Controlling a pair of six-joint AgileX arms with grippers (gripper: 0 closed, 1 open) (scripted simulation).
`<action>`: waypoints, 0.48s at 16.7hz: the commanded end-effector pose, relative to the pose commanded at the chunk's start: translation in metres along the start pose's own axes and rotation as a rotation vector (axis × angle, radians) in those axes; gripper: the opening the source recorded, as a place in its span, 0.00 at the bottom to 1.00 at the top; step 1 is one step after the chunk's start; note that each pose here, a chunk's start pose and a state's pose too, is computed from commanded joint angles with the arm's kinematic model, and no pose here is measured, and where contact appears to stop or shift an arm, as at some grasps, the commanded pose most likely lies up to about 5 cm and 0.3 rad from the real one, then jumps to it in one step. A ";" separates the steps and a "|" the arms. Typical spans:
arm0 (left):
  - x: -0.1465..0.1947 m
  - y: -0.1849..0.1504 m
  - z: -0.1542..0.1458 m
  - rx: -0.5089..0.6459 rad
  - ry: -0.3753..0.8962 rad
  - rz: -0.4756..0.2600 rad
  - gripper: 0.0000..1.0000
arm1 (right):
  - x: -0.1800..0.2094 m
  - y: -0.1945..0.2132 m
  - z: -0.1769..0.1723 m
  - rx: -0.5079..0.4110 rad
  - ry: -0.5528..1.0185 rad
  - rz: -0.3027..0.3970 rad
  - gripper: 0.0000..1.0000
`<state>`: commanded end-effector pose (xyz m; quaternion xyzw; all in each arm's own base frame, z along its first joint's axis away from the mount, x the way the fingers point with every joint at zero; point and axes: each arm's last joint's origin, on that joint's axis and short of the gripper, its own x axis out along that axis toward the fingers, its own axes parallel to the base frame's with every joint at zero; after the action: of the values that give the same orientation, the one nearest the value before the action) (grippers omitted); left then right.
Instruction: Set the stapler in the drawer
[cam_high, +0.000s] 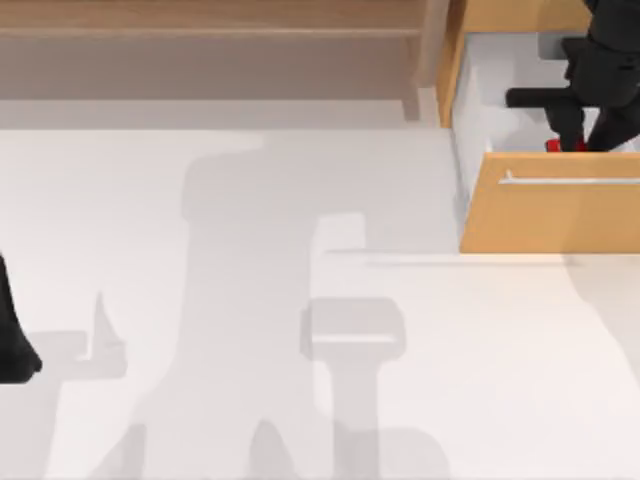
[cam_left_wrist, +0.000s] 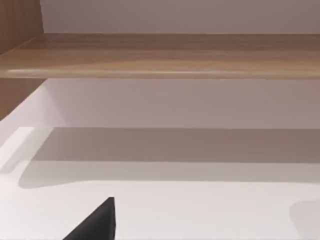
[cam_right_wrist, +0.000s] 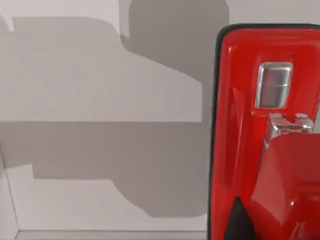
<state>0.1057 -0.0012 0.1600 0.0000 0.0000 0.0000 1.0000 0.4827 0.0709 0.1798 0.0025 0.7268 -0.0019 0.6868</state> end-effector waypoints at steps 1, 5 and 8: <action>0.000 0.000 0.000 0.000 0.000 0.000 1.00 | 0.001 -0.001 0.001 0.001 0.006 0.002 0.00; 0.000 0.000 0.000 0.000 0.000 0.000 1.00 | 0.001 -0.001 0.001 0.001 0.009 0.003 0.00; 0.000 0.000 0.000 0.000 0.000 0.000 1.00 | 0.002 0.001 0.000 -0.001 0.010 0.003 0.00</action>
<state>0.1057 -0.0012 0.1600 0.0000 0.0000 0.0000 1.0000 0.4830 0.0720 0.1781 0.0030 0.7302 -0.0005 0.6832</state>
